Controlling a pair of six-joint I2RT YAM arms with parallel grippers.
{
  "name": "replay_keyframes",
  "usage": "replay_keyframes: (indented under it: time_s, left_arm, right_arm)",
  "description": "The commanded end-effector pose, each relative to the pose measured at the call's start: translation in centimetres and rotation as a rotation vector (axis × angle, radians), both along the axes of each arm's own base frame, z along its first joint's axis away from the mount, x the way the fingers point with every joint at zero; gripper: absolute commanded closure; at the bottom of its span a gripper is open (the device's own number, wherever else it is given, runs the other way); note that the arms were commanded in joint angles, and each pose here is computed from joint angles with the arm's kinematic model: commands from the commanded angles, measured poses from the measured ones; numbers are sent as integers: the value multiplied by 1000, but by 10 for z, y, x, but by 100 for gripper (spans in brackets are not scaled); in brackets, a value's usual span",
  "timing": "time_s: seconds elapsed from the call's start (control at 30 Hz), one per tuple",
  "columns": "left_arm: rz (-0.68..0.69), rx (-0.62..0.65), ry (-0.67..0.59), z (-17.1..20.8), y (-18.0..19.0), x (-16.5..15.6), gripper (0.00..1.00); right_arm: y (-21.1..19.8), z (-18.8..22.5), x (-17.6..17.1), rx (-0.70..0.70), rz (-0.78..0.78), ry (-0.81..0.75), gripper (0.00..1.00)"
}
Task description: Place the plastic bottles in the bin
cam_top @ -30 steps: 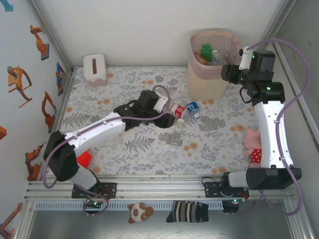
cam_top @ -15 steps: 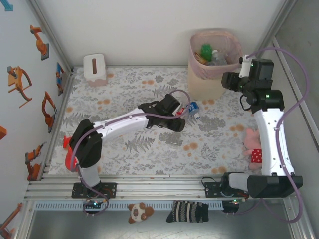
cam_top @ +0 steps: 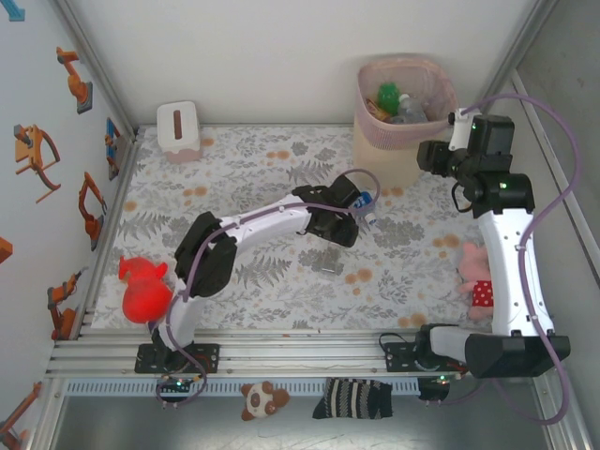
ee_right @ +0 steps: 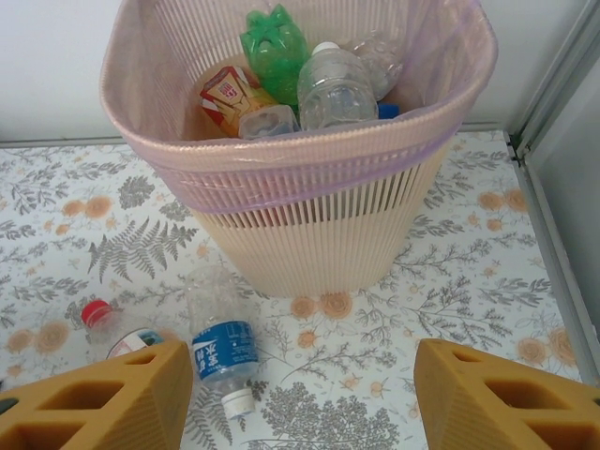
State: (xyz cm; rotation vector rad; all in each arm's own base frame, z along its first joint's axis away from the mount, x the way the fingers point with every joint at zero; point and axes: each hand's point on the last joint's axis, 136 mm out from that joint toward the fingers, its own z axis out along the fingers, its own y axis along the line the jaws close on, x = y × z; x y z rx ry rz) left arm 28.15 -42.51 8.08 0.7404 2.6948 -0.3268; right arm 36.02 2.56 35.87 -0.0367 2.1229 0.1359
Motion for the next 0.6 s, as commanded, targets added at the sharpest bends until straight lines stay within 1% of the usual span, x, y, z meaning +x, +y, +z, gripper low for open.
replay_keyframes:
  time_s: [0.0,0.23,0.43,0.57]
  left_arm:
    - [-12,40,40,-9,-2,-5,29]
    - [-22,107,92,-31,-5,-6,34]
    - [-20,151,103,-41,1,-5,37]
    - [-22,157,84,-35,4,-2,45]
  right_arm:
    - [-1,8,-5,-26,5,-37,37]
    - [-1,7,-9,-41,14,-40,37]
    - [-1,8,-10,-44,18,-45,37]
    - [-1,11,-12,-44,19,-55,38]
